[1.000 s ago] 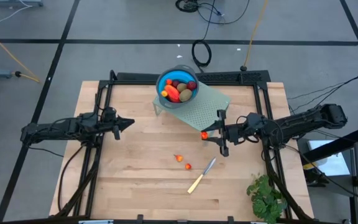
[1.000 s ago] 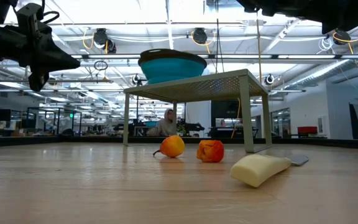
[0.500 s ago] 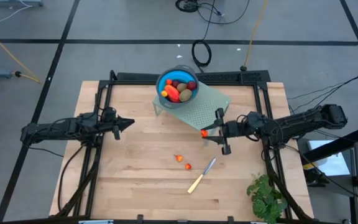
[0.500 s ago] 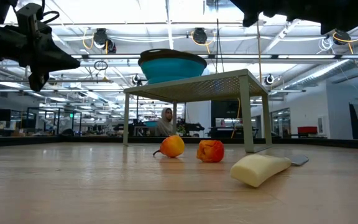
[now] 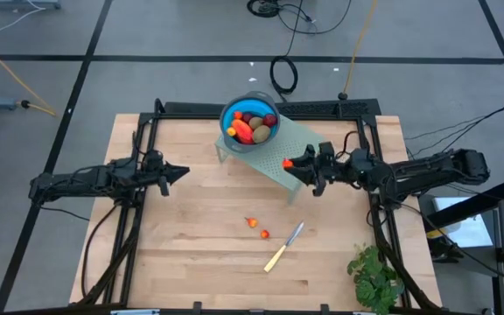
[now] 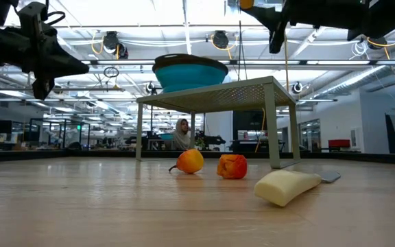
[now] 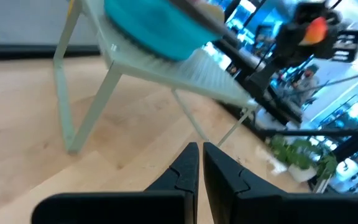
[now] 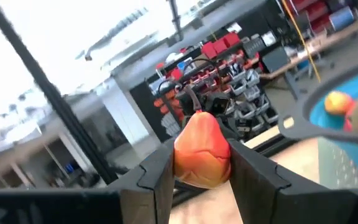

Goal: Pick & Place Fruit
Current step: Put the peach into the blue strainer bowl on the shelf

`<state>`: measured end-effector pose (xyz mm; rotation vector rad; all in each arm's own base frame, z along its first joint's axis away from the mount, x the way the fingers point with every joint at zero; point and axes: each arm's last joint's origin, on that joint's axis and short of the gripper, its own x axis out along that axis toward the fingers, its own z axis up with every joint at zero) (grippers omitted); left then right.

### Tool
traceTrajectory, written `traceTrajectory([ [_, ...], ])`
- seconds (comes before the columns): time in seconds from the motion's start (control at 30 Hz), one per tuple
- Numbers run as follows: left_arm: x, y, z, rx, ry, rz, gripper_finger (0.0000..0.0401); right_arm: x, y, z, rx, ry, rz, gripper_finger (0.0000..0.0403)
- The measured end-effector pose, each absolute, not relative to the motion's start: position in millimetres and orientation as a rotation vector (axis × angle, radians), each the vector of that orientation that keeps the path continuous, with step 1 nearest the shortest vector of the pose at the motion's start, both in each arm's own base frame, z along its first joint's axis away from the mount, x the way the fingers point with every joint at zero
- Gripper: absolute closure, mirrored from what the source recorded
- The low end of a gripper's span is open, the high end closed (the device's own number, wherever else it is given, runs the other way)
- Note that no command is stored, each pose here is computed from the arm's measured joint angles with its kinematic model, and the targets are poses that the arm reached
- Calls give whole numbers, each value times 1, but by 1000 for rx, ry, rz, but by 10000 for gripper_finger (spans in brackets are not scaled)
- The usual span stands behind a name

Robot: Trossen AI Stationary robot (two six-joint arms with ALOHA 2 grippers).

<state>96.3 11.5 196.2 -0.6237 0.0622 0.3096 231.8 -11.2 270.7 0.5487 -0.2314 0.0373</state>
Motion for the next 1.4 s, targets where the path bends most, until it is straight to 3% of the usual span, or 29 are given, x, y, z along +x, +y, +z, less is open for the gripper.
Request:
traceTrajectory([
  [0.2, 97, 12, 207, -601, -49, 279, 379, 231, -22, 271, 784, -245, 25, 277],
  [0.47, 97, 12, 222, -548, -184, 240, 373, 231, -23, 271, 835, -247, 26, 277],
  [1.0, 105, 12, 237, -591, -330, 193, 197, 234, -24, 266, 807, -225, 12, 277],
  [1.4, 135, 13, 243, -508, -398, 170, 144, 245, -22, 253, 825, -177, 5, 277],
])
